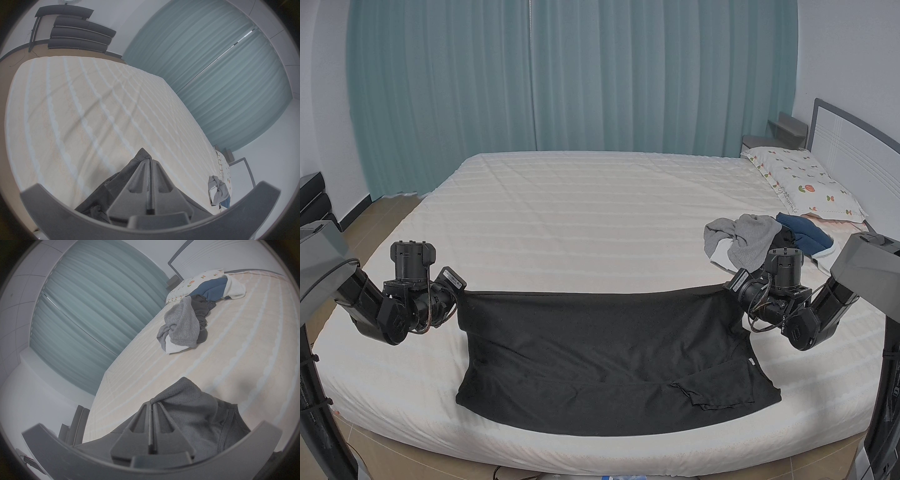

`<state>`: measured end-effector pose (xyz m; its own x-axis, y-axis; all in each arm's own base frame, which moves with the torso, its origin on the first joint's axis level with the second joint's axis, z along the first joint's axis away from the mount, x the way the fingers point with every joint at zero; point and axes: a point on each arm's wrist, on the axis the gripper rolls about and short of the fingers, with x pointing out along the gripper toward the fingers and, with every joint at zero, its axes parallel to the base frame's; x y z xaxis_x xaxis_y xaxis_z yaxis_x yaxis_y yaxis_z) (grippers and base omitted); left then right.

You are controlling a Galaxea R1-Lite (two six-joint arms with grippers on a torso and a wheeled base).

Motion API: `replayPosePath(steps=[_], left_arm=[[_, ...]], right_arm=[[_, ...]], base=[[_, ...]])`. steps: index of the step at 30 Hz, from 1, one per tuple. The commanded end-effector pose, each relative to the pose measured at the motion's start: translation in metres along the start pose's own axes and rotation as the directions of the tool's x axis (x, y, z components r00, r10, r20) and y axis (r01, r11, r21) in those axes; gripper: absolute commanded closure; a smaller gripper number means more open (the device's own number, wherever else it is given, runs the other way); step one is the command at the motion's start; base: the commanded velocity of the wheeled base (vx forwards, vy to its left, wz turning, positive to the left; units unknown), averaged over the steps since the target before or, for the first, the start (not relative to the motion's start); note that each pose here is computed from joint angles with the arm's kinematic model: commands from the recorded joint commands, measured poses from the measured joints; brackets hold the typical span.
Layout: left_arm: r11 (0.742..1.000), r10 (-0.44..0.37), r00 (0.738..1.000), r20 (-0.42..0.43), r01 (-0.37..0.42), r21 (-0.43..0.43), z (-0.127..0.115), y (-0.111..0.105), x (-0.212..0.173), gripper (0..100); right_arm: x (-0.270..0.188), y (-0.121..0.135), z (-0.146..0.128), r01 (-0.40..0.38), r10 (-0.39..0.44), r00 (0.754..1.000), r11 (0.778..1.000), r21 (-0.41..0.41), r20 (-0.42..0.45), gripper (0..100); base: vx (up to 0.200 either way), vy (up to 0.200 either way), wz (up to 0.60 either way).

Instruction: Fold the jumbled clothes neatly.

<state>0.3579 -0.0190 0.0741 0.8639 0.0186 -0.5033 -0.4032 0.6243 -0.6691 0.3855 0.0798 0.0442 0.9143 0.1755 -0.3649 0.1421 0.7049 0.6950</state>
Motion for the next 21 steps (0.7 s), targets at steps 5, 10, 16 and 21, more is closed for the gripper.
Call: replayPosePath(steps=[5, 10, 16, 21], left_arm=[[1.0, -0.001, 1.0, -0.01, 0.001, 0.003, -0.002, 0.0, 0.005, 100], [1.0, -0.008, 1.0, -0.001, 0.008, 0.003, 0.0, -0.002, 0.005, 100], [1.0, -0.004, 1.0, -0.003, 0.004, 0.004, 0.0, -0.001, 0.004, 100], [0.997, 0.027, 0.999, -0.024, -0.025, 0.069, -0.006, 0.008, 0.0, 100]], right_arm=[[0.006, 0.006, 0.008, -0.02, 0.021, 0.999, 1.0, -0.001, 0.024, 100], [0.005, 0.004, 0.005, -0.012, 0.012, 1.0, 0.999, -0.031, 0.015, 100], [0.002, 0.001, 0.008, -0.001, 0.002, 1.0, 0.999, -0.032, 0.015, 100], [-0.01, -0.008, 0.001, 0.018, -0.02, 0.999, 0.997, -0.073, -0.031, 100]], base=[[0.0, 0.0, 0.0], [0.0, 0.0, 0.0], [0.0, 0.0, 0.0], [0.0, 0.0, 0.0]])
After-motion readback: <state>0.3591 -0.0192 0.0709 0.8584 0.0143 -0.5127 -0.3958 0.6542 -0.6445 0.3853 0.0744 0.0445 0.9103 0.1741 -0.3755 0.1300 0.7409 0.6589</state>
